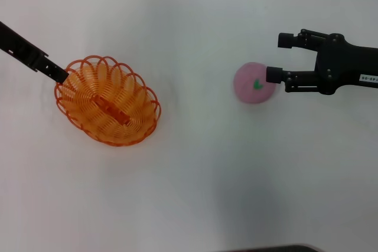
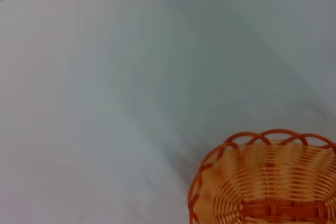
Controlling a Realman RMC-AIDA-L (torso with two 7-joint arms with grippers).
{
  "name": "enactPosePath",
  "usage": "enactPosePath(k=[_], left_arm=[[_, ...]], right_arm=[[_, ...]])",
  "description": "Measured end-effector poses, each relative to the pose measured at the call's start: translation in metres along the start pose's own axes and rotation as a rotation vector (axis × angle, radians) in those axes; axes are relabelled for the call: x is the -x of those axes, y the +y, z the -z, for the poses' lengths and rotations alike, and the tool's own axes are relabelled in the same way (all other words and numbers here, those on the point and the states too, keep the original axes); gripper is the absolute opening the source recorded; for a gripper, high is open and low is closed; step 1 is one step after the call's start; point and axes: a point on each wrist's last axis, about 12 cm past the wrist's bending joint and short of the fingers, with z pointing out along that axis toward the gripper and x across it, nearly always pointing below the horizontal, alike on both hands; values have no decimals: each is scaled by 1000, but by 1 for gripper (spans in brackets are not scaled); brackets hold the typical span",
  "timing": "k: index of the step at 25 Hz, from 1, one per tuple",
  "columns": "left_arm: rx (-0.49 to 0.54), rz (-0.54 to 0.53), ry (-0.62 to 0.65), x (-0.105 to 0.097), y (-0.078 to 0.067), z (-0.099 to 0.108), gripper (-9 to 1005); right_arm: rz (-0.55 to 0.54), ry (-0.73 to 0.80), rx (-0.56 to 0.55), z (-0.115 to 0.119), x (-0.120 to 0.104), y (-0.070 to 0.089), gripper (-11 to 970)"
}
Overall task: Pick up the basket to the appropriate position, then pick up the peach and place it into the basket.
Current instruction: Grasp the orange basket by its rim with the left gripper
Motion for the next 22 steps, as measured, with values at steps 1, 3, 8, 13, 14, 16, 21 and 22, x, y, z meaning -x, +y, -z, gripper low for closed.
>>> enactPosePath(k=[1,3,8,13,14,16,21,22], left_arm=[[-2,-1,5,0,0,0,786],[-6,2,10,0,0,-1,786],[-4,21,9,1,0,-2,786],[5,56,-4,4,1,-4,787],[7,61,-8,5,1,-4,787],[8,67,-13,8,1,-8,787],[1,66,-16,17,1,-20,786],[-2,65,-15,20,0,-24,786]], right_arm=[[0,0,0,0,0,0,939],[2,-1,3,-1,1,0,939],[6,-1,10,-4,2,0,939],[9,-1,7,-6,3,-1,939],[9,-1,7,-6,3,-1,938],[10,0,6,-7,3,-1,938],[14,2,0,-8,3,-2,939],[16,2,-1,-8,4,-3,939]])
